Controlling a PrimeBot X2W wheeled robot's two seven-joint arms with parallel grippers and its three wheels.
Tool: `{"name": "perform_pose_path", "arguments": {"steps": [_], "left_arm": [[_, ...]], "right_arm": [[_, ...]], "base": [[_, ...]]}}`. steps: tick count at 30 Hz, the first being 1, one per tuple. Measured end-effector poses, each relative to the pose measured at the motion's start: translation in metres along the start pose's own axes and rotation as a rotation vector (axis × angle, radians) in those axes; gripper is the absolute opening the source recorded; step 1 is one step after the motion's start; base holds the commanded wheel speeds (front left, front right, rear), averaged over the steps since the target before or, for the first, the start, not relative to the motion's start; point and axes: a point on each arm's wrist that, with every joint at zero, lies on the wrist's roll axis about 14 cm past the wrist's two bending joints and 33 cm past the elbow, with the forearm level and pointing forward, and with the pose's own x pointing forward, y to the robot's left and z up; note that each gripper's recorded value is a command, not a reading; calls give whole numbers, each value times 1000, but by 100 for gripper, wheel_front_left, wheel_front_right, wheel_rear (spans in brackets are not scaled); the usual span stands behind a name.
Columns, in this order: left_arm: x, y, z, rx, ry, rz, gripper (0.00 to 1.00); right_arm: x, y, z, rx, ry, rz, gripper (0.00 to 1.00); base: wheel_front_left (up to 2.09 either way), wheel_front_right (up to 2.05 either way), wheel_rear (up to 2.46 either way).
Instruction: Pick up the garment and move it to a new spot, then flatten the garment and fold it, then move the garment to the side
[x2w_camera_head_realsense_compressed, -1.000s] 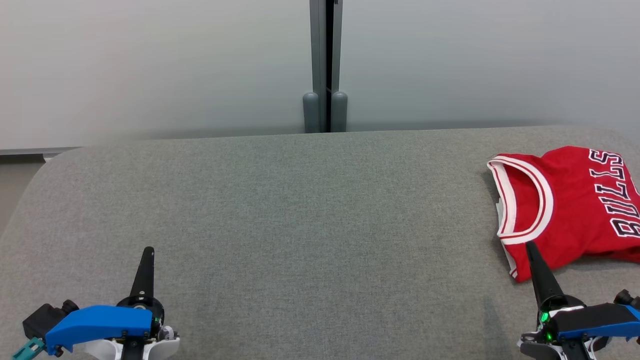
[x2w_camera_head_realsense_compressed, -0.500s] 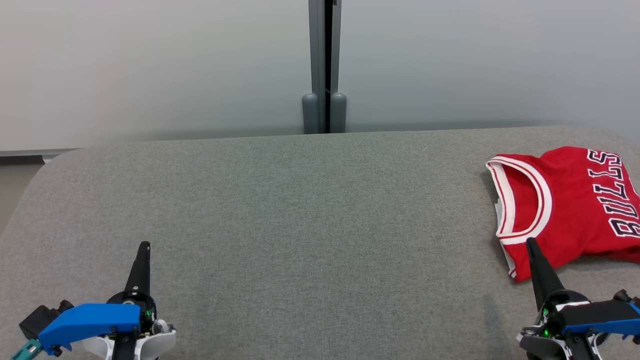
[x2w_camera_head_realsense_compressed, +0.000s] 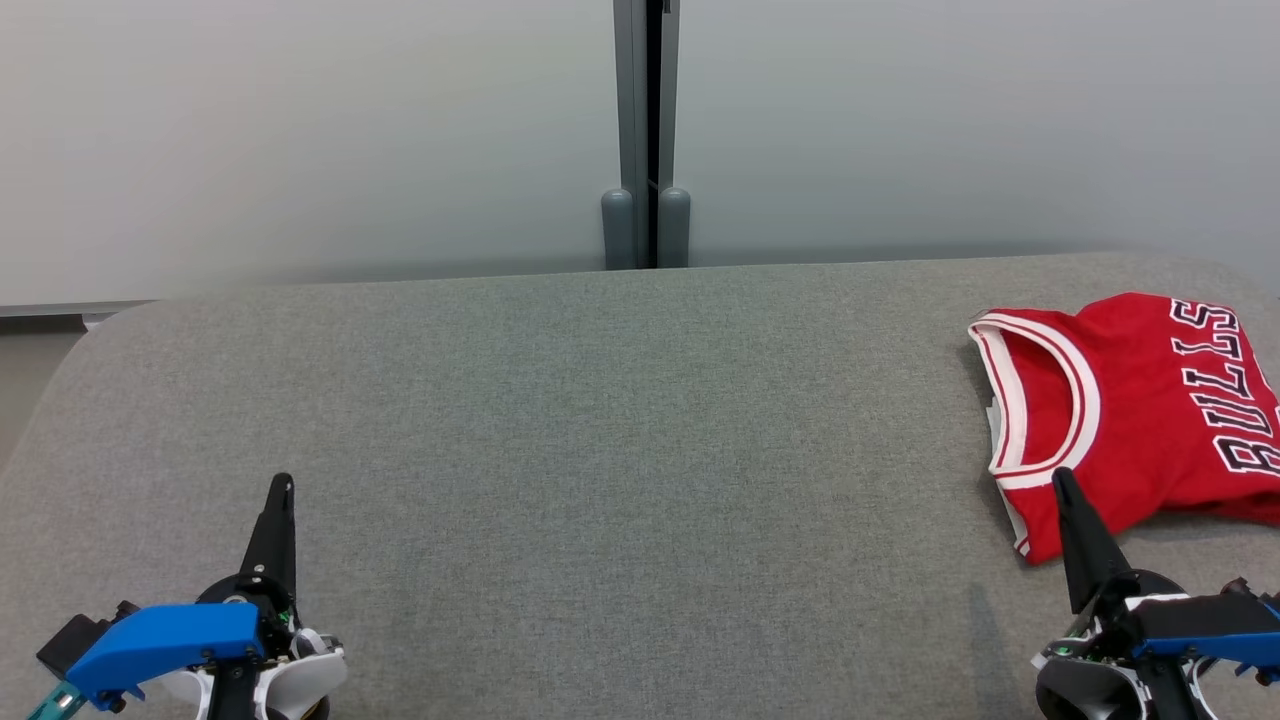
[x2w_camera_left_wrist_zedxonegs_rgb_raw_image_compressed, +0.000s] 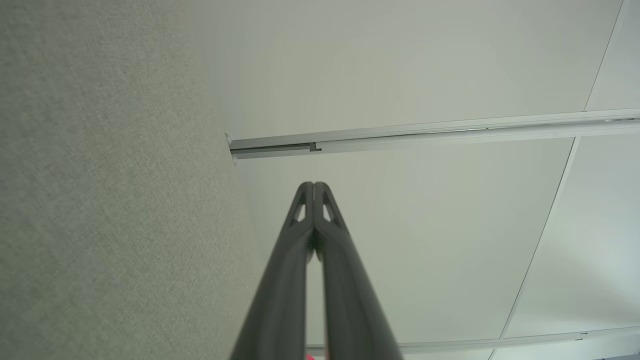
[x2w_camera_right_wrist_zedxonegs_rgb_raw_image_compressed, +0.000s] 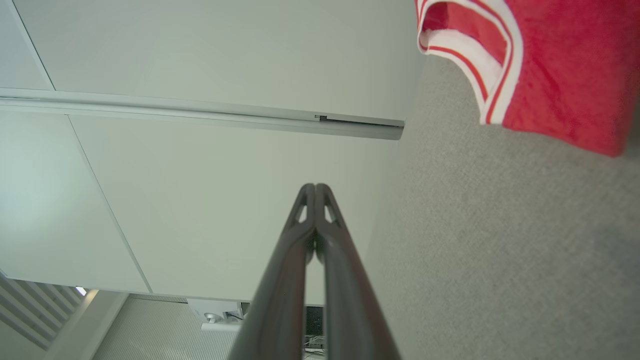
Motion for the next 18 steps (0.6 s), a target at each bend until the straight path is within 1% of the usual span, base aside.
{"name": "perform_pose_path", "arguments": {"steps": [12, 18], "left_arm": [[2, -6, 2, -84, -8, -31, 0], [2, -7, 2, -87, -8, -32, 0]], "right_arm": [[3, 3, 2, 78, -6, 12, 0], [3, 3, 2, 79, -4, 11, 0]], "base": [[0, 0, 0], [0, 0, 0]]}}
